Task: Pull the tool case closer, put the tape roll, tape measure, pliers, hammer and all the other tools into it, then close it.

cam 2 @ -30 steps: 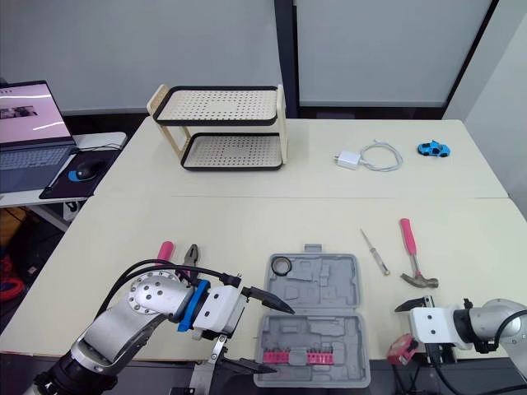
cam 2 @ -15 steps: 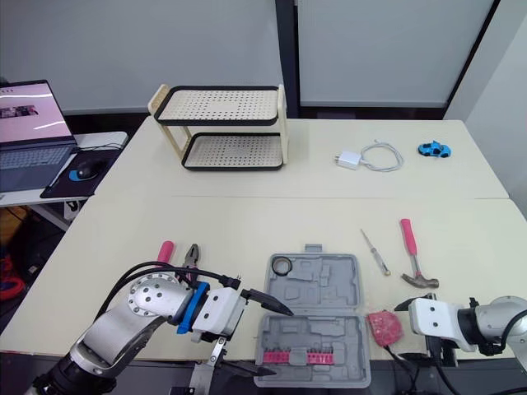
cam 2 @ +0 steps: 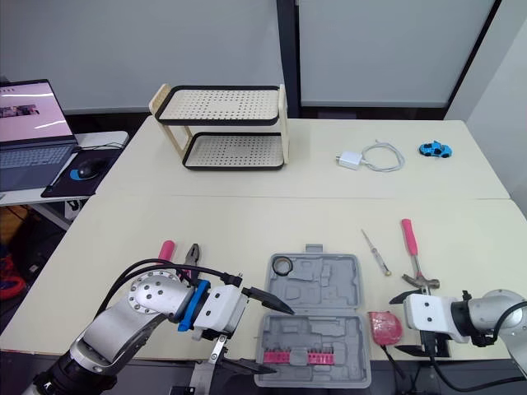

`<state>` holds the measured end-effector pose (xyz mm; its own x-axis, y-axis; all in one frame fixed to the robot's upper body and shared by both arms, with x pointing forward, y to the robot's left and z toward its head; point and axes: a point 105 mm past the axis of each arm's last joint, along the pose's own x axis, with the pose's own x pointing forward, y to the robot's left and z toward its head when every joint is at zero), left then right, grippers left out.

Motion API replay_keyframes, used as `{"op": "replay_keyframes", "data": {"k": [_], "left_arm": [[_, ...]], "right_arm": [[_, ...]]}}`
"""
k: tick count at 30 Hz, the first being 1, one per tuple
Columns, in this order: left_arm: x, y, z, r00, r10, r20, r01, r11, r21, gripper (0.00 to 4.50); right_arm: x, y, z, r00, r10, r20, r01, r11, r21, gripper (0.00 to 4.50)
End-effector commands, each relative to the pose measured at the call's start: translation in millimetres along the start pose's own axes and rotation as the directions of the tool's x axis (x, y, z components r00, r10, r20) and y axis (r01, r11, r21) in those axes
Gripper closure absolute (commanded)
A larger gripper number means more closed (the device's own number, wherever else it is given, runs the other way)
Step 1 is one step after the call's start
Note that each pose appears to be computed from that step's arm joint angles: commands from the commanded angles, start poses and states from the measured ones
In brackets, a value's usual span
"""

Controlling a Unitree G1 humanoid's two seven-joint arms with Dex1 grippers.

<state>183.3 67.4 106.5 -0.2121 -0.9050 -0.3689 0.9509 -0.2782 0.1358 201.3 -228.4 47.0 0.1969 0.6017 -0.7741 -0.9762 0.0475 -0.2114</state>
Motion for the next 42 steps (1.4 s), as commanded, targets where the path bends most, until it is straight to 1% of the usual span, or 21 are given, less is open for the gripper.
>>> {"op": "replay_keyframes", "data": {"k": [1,8,27,29,32,37,41,42], "left_arm": [[0.3,-2.9,10.4,0.999,-0.023,0.025,0.022,0.999,0.038,0.00],[-1.0,-2.8,8.0,0.999,-0.026,0.021,0.025,0.999,0.037,0.00],[-2.7,-3.2,7.1,0.999,-0.029,0.013,0.029,0.999,0.039,0.00],[-2.6,-2.7,7.4,1.000,-0.029,0.012,0.028,0.999,0.040,0.00],[-2.4,-1.9,7.6,1.000,-0.028,0.012,0.027,0.999,0.040,0.00],[-2.3,-1.6,7.0,1.000,-0.023,0.012,0.023,0.999,0.040,0.00],[-2.7,-0.4,5.1,1.000,-0.011,0.010,0.011,0.999,0.039,0.00],[-4.2,1.8,3.9,1.000,0.004,0.009,-0.005,0.999,0.032,0.00]], "right_arm": [[1.8,-1.7,-3.6,1.000,0.011,-0.011,-0.011,0.999,-0.032,0.03],[8.7,-9.4,-7.4,1.000,-0.003,-0.003,0.003,0.999,-0.040,0.03],[19.2,-7.0,-6.5,0.999,0.032,0.007,-0.032,0.998,-0.050,0.03],[20.0,-6.7,-7.6,0.999,0.034,0.005,-0.033,0.998,-0.047,0.42],[20.3,-6.4,-8.3,0.999,0.035,0.001,-0.034,0.998,-0.045,1.26],[14.1,-5.4,-9.7,1.000,0.024,-0.015,-0.024,0.999,-0.029,1.30],[0.8,-8.5,-10.1,0.999,-0.023,-0.045,0.024,1.000,0.017,1.30],[-7.0,-12.8,-7.9,0.997,-0.053,-0.061,0.055,0.998,0.034,1.30]]}}
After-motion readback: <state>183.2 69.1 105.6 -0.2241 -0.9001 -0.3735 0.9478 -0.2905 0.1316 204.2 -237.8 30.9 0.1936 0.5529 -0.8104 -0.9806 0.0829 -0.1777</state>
